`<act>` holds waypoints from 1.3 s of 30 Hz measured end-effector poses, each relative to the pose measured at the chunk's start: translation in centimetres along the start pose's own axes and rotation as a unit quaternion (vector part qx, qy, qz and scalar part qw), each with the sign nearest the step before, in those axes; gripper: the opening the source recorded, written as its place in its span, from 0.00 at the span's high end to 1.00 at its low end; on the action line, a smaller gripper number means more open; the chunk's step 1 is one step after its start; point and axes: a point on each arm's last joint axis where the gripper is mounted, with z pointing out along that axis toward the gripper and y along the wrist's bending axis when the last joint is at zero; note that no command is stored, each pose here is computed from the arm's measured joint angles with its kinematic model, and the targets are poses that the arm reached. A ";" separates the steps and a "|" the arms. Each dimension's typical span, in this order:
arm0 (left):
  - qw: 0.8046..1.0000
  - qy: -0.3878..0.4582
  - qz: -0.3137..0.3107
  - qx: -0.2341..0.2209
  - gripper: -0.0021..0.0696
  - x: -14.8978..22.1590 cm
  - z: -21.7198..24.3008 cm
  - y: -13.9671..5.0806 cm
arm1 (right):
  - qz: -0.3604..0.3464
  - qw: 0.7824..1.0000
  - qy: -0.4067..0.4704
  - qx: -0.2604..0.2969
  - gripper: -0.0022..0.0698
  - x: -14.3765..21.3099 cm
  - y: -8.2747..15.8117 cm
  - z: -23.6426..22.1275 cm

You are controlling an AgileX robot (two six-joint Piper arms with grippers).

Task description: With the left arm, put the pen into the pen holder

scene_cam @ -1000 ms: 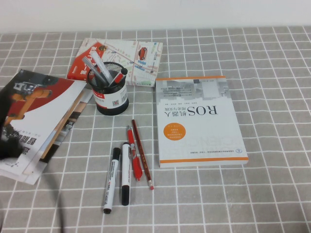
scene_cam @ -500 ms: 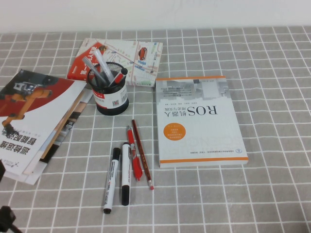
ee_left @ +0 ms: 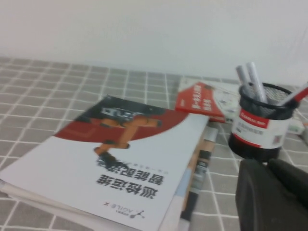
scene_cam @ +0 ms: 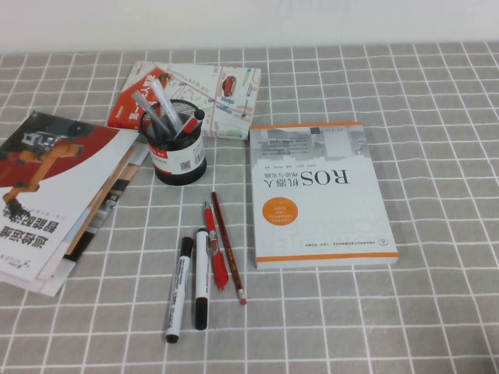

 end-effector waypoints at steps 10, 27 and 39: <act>1.000 -0.004 0.018 0.001 0.97 3.3 -0.3 0.1 | 0.000 1.000 0.000 0.000 0.99 0.0 0.0 0.0; 0.995 0.094 0.042 0.004 0.97 5.2 -0.5 0.2 | 0.000 1.000 0.000 0.000 0.99 0.0 0.0 0.0; 0.995 0.095 0.042 0.004 0.97 5.2 -0.5 0.2 | 0.000 1.000 0.000 0.000 0.99 0.0 0.0 0.0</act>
